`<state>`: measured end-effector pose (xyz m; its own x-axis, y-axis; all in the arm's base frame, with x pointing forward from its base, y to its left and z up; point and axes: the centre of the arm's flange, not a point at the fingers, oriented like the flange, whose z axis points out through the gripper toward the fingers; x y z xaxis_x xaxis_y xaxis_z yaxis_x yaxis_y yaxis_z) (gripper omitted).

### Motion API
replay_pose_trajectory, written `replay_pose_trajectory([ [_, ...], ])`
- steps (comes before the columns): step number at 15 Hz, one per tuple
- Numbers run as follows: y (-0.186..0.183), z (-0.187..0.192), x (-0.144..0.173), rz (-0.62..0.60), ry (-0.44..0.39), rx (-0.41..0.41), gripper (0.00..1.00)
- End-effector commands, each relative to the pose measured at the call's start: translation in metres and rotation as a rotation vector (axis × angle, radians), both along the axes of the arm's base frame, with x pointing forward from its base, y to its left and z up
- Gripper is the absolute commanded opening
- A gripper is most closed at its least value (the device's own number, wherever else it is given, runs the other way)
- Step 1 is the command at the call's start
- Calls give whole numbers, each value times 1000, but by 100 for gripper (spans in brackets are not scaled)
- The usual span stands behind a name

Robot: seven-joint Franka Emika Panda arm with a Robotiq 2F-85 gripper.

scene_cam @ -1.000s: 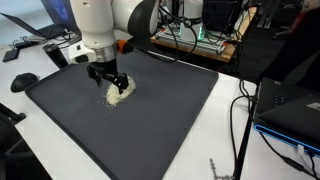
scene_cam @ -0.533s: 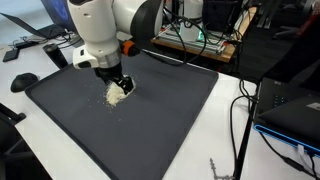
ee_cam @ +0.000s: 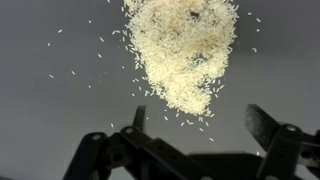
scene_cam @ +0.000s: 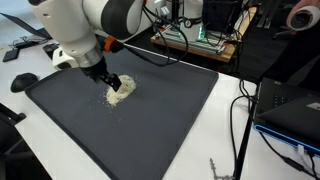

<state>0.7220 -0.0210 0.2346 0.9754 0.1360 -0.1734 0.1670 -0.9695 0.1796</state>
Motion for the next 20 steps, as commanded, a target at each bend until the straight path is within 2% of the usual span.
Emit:
replay_pose_trajectory([
  [1, -35, 1, 31, 44, 47, 107, 100],
  [6, -80, 6, 33, 109, 41, 239, 100],
  [9, -101, 6, 21, 162, 15, 304, 100],
  [15, -144, 1, -17, 235, -11, 389, 100],
  [20, -157, -7, -60, 300, -114, 469, 100],
])
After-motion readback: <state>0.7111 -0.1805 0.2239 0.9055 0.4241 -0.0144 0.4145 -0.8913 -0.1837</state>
